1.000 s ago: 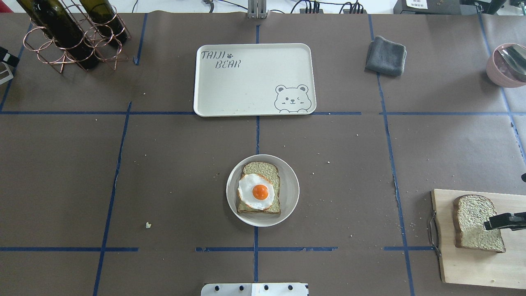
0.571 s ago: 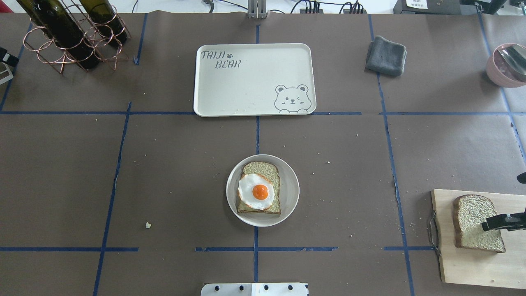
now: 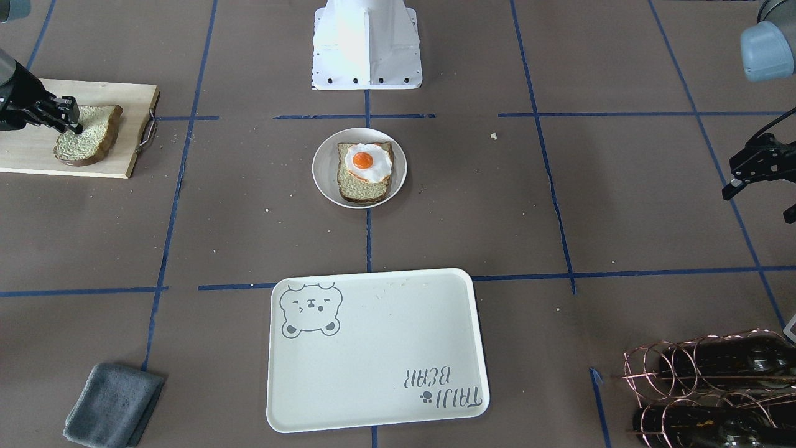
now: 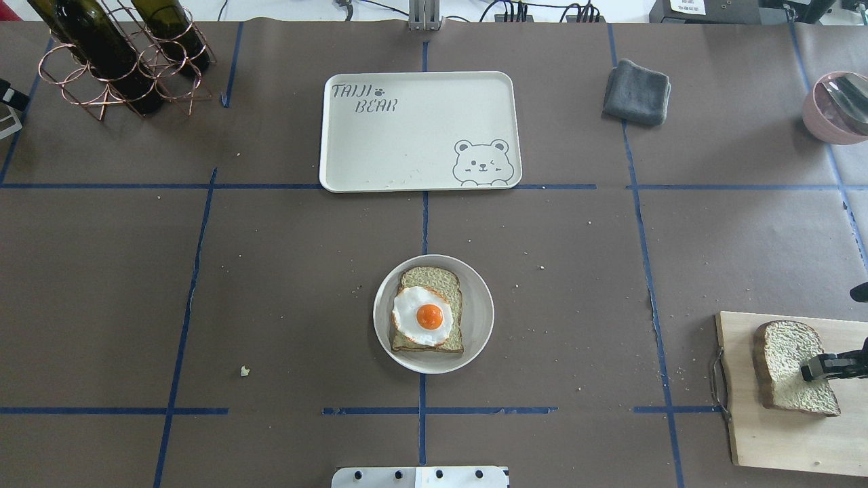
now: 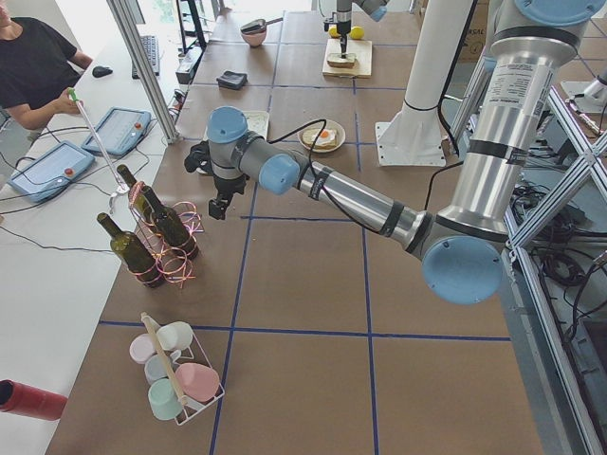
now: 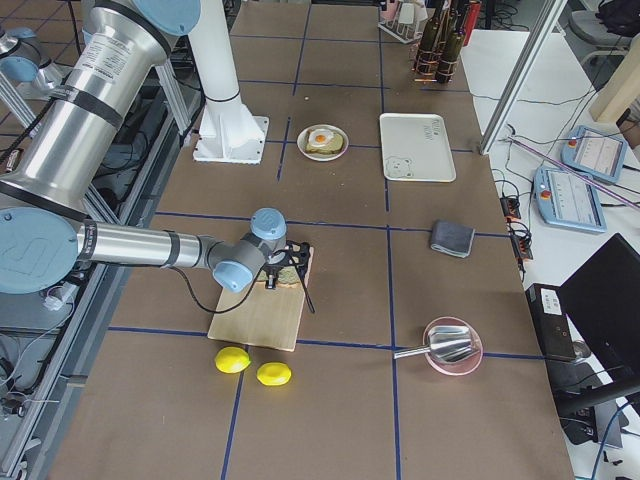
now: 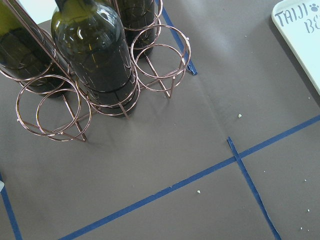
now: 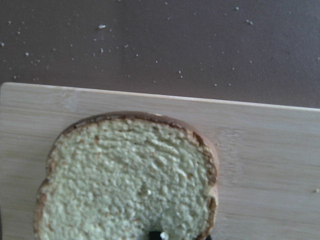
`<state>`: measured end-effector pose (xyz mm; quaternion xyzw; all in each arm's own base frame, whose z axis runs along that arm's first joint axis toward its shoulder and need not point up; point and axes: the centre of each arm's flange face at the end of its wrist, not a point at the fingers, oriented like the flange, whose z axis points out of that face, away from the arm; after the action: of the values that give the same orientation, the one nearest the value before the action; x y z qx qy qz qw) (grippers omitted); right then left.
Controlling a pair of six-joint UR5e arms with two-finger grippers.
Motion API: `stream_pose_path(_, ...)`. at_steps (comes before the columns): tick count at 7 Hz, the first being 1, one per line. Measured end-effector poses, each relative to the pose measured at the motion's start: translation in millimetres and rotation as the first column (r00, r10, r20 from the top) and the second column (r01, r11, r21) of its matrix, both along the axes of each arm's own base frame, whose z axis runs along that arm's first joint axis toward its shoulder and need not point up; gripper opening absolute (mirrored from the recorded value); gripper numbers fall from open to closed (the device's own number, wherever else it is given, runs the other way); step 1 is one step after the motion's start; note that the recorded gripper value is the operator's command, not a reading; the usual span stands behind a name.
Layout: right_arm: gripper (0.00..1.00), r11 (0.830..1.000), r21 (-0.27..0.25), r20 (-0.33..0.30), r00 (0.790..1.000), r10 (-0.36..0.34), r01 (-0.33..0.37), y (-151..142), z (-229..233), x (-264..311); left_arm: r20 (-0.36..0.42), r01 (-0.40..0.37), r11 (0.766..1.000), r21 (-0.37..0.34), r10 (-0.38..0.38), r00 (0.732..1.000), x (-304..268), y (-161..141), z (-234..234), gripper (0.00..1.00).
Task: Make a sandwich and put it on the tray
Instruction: 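Grasp the bread slice edge with the right gripper and lift it off the board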
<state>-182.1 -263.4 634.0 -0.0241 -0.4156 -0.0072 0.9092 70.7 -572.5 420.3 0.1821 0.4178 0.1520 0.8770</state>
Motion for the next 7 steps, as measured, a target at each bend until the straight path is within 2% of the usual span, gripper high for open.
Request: stream_pose_path(7, 0.0, 0.999, 0.043, 0.064, 0.998, 0.019, -0.022, -7.4, -35.8, 4.0, 0.001, -0.001, 1.0, -0.005, 0.001, 1.0, 1.1, -1.0, 1.6, 1.0)
